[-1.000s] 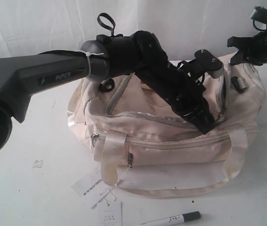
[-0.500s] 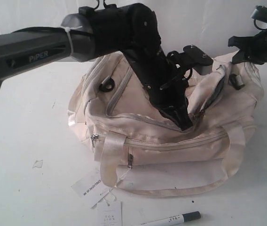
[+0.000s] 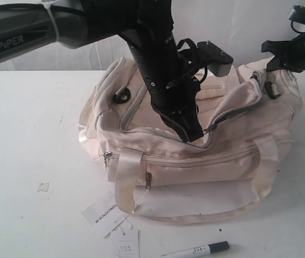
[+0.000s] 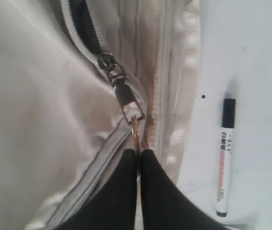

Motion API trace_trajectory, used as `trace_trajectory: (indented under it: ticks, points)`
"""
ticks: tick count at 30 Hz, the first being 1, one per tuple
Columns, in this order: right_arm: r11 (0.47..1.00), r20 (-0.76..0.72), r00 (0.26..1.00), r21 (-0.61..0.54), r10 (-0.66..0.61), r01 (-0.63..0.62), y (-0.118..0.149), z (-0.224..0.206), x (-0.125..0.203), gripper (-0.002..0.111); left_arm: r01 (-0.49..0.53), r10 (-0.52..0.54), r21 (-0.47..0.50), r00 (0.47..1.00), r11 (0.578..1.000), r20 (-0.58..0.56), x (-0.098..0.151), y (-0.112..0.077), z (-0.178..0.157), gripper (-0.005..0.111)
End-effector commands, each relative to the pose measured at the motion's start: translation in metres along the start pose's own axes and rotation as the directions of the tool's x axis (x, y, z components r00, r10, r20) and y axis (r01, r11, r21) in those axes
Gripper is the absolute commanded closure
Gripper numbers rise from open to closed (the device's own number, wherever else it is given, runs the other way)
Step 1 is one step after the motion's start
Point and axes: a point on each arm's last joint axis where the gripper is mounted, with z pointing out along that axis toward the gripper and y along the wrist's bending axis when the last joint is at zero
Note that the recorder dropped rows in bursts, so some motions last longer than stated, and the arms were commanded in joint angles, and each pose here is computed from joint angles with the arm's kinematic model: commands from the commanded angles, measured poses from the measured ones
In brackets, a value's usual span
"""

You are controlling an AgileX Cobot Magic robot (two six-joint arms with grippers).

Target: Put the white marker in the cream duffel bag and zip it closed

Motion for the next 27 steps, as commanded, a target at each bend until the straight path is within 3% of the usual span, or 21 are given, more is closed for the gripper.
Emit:
trace_trajectory:
  ticks: [1, 4, 7, 14, 22, 27]
  points:
    - [0.998, 0.085, 0.996, 0.059, -0.031, 0.026, -0.01, -0.005, -0.009, 0.091, 0.002, -0.001, 0.076, 1.0, 0.997, -0.014, 0.001, -0.012, -0.008, 0.107]
    - [0.998, 0.077, 0.997, 0.054, -0.031, 0.027, -0.009, -0.006, -0.009, 0.076, 0.002, -0.001, 0.08, 1.0, 0.997, -0.015, 0.001, -0.012, -0.008, 0.107]
    - [0.998, 0.069, 0.997, 0.045, -0.034, 0.031, -0.006, -0.01, -0.01, 0.07, 0.002, -0.001, 0.08, 1.0, 0.997, -0.015, 0.001, -0.012, -0.008, 0.107]
    - [0.996, 0.02, 0.996, 0.024, -0.086, 0.085, 0.006, -0.033, -0.012, 0.07, 0.005, -0.005, 0.081, 1.0, 0.997, 0.003, 0.0, -0.012, -0.008, 0.107]
    - [0.986, -0.097, 0.984, -0.093, -0.148, 0.139, 0.04, -0.089, -0.012, 0.07, 0.004, -0.005, 0.074, 1.0, 0.997, 0.014, -0.001, -0.012, -0.008, 0.107]
    - [0.957, -0.215, 0.936, -0.143, -0.279, 0.253, 0.054, -0.124, -0.002, 0.07, 0.004, -0.005, 0.073, 1.0, 0.997, 0.015, -0.001, -0.011, -0.008, 0.107]
